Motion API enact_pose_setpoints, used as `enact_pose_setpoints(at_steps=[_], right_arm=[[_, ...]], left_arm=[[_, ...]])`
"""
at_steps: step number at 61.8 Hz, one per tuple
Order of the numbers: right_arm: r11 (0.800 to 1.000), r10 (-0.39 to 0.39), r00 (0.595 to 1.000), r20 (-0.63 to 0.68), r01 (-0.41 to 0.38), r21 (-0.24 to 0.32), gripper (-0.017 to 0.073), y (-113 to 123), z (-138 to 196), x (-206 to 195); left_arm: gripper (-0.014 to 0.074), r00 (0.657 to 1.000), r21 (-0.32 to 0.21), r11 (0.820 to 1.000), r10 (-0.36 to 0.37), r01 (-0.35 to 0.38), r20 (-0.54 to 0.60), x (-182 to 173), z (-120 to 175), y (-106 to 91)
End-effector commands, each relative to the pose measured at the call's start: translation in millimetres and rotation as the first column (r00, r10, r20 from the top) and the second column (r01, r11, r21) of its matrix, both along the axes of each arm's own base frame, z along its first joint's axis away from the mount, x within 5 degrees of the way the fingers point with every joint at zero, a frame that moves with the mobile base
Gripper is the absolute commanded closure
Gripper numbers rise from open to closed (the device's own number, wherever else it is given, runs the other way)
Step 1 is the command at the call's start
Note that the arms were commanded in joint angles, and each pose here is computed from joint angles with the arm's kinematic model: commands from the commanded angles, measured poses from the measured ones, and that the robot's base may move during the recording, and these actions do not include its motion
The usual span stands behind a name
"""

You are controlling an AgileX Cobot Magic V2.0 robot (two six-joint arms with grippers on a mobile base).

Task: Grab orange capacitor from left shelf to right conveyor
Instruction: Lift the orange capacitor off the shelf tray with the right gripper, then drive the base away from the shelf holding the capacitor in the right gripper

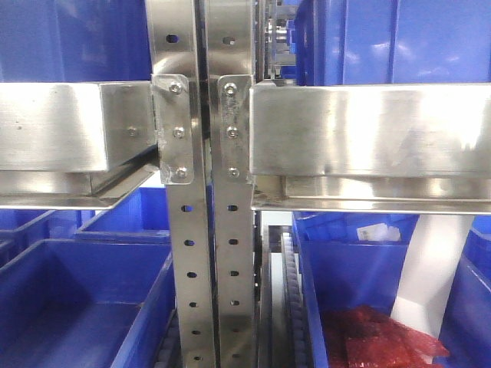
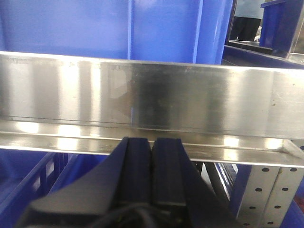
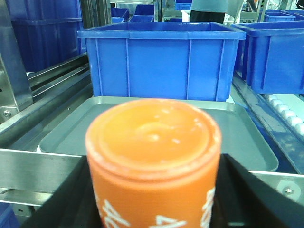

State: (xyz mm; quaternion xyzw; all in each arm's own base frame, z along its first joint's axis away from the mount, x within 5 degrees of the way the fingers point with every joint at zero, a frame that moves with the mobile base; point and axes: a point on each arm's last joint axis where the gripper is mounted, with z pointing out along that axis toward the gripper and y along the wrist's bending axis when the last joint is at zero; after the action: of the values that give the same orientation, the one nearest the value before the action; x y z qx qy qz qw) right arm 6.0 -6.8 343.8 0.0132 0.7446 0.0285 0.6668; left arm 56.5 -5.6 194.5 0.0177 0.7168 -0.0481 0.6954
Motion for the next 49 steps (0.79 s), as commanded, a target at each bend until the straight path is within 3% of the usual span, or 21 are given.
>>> enact_pose_setpoints(at_steps=[1, 49], right_arm=[[1.0, 0.007, 0.995, 0.102, -0.007, -0.003, 0.0414, 0.4, 16.8, -0.9], [1.0, 0.007, 0.995, 0.102, -0.007, -0.003, 0.0414, 0.4, 16.8, -0.9]], left_arm=[[0.072, 0.995, -0.015, 1.0, 0.002, -0.001, 0.101, -1.3, 9.9, 0.4], [0.072, 0.995, -0.015, 1.0, 0.002, -0.001, 0.101, -1.3, 9.9, 0.4]])
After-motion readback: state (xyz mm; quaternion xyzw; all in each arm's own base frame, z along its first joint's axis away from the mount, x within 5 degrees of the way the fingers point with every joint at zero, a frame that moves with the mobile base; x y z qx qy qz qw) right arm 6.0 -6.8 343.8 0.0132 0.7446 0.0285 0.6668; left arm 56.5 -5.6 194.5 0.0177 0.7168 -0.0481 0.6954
